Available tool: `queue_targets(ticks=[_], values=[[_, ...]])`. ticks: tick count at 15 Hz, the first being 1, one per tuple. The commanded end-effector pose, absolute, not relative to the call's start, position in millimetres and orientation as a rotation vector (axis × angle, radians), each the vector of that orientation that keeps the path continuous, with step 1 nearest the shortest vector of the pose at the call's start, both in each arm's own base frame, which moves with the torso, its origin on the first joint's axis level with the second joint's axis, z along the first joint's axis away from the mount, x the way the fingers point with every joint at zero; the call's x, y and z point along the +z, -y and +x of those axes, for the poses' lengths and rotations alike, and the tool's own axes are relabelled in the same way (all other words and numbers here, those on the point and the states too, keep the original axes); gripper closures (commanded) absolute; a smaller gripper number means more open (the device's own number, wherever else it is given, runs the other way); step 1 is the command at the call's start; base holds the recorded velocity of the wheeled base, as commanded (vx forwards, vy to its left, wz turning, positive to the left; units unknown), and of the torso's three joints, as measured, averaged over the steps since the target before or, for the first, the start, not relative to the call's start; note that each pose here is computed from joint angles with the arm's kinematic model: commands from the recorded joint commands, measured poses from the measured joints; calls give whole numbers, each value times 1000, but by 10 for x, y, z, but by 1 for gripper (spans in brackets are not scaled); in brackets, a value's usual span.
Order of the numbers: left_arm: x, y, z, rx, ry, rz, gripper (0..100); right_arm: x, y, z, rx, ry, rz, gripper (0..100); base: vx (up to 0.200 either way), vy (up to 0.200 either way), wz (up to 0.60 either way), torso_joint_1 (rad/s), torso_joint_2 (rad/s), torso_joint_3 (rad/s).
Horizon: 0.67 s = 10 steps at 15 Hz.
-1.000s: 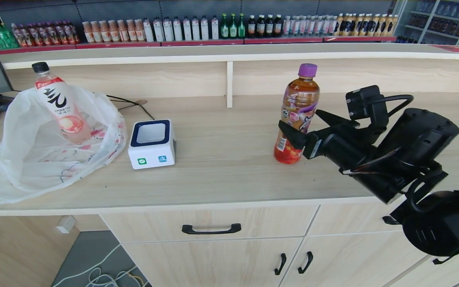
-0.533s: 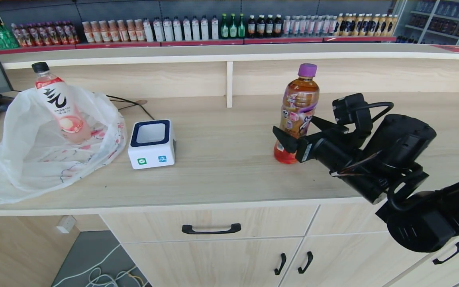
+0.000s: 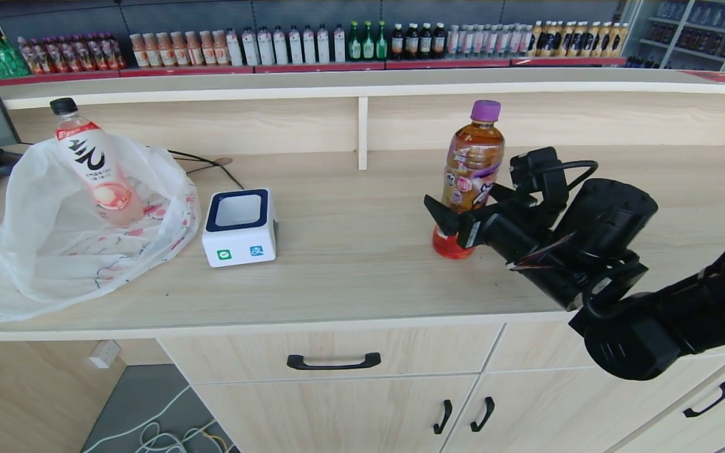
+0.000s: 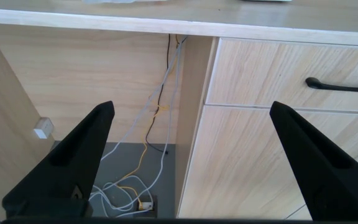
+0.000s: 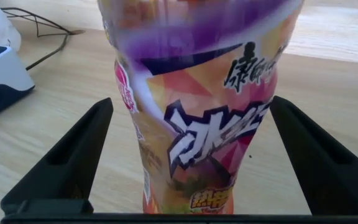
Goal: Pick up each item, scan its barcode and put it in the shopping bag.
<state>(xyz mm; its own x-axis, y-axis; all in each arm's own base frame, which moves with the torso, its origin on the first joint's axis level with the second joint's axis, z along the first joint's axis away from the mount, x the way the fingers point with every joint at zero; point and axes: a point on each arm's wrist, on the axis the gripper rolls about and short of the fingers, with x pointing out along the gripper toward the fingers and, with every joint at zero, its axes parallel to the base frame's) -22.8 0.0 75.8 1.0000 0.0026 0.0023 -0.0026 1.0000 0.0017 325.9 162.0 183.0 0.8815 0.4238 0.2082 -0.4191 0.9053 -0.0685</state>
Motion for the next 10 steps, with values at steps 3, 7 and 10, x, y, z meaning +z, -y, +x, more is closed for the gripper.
queue_targets(ticks=[3,7,10], values=[[758,0,-228,3,3,2,0,1838,-1736,3436,430,254,-18,0,0,0,0,0,0,0],[758,0,-228,3,3,2,0,1840,-1736,3438,428,254,-19,0,0,0,0,0,0,0],[758,0,-228,3,3,2,0,1817,-1741,3448,426,249,-25,0,0,0,0,0,0,0]])
